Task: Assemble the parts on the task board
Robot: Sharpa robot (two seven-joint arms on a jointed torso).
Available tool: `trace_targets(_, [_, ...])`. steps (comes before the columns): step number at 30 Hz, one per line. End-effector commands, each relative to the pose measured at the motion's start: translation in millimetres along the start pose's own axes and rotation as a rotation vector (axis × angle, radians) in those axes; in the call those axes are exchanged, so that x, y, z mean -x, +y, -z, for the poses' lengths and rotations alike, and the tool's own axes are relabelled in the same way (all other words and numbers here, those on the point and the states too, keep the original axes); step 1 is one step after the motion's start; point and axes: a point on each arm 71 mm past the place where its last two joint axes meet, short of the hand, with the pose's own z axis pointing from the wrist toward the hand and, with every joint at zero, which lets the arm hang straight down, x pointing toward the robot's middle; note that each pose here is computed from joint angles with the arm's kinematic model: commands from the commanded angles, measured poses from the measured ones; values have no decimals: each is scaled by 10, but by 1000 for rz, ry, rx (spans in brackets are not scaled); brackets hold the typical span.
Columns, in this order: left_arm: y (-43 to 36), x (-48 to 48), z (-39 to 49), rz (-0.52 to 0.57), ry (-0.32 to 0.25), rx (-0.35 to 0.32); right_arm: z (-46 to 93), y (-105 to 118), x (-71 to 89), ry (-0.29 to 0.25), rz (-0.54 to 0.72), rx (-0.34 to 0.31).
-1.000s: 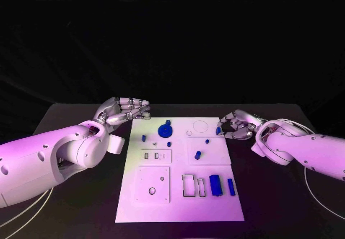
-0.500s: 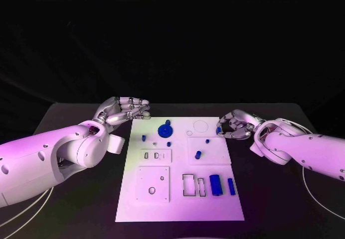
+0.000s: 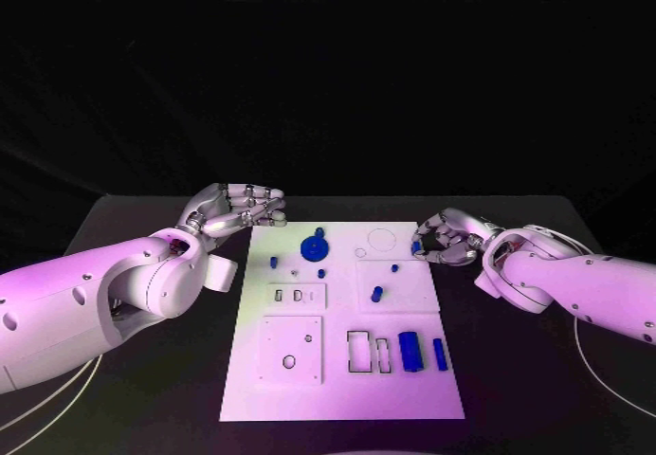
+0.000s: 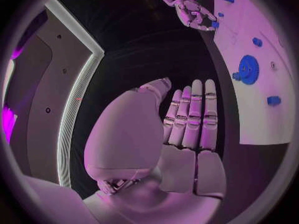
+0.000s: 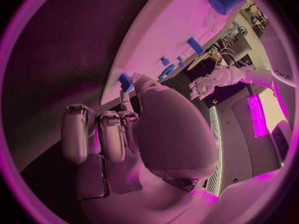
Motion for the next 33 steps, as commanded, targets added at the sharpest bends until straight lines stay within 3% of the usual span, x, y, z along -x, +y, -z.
trace_targets(1, [-10,-23,-3,10,18,-8,-3,-7,-14,14,8,-7])
trace_targets(12, [-10,-23,-1,10,19,-7,-18,-8,-8,-6,15,-14])
trace_targets(33, [-9,-13,-2,9,17,-7,-1,96,14,-99,10,7])
